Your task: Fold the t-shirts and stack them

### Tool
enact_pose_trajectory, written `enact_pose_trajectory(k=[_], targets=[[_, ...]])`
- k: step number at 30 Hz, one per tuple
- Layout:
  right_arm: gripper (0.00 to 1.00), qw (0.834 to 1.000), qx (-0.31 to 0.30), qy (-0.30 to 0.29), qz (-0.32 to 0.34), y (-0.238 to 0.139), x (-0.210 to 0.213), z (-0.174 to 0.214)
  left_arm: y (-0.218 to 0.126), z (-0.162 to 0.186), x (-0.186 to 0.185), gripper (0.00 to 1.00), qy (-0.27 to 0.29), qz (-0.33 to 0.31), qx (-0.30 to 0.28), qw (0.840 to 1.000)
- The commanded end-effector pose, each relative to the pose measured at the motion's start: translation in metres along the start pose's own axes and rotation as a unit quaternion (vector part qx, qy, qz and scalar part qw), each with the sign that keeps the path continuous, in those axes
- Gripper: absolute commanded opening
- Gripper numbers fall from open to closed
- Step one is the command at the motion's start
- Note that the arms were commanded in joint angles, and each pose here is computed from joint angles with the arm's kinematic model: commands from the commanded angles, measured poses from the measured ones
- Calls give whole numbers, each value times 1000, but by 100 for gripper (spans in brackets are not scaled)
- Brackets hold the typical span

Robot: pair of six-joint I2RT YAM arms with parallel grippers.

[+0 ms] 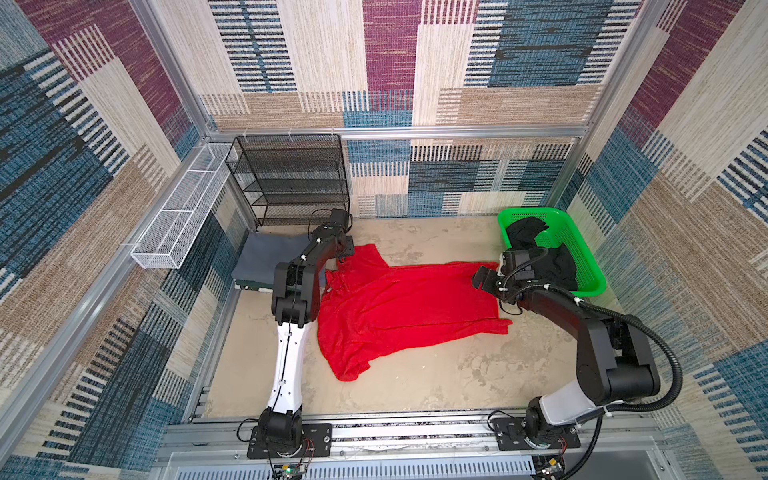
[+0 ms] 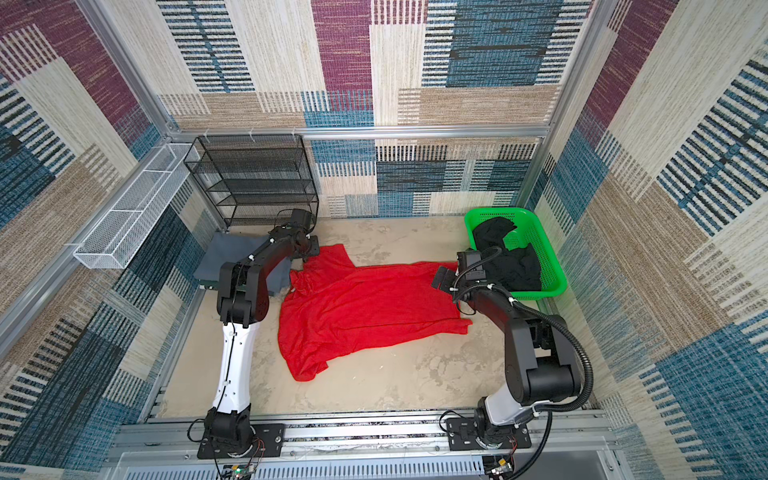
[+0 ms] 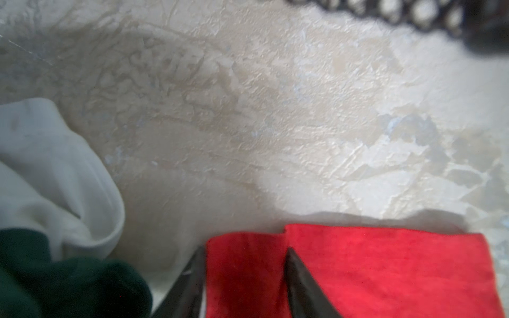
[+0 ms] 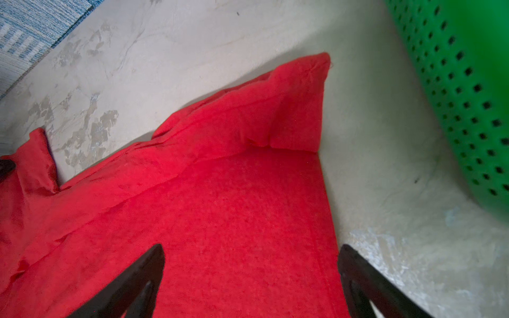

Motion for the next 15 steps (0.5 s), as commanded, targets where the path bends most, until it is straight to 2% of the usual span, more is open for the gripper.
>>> enact_pose_trajectory(k=[1, 6, 9, 15], targets=[[99, 1000, -7, 0, -10, 0, 4, -4, 8, 18, -7, 26, -2, 39, 55, 998], [99, 1000, -7, 0, -12, 0, 4, -5, 8, 14, -9, 0, 7, 50, 61, 997], [98, 1000, -8, -2, -15, 0, 6, -5, -4, 7, -10, 0, 13, 50, 56, 997], [99, 1000, -11, -3, -22, 0, 9, -9, -52, -7, -9, 0, 26, 55, 4, 998]])
Point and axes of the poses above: each gripper's point midway between its finger pads, its own y axis out along the fingers, its own x axis along the line the jaws close on, z = x × y, the point moved 9 cm from there along -y, back along the fingers, and after that the axes turned 6 degrees about y, right-handed, at the moved point
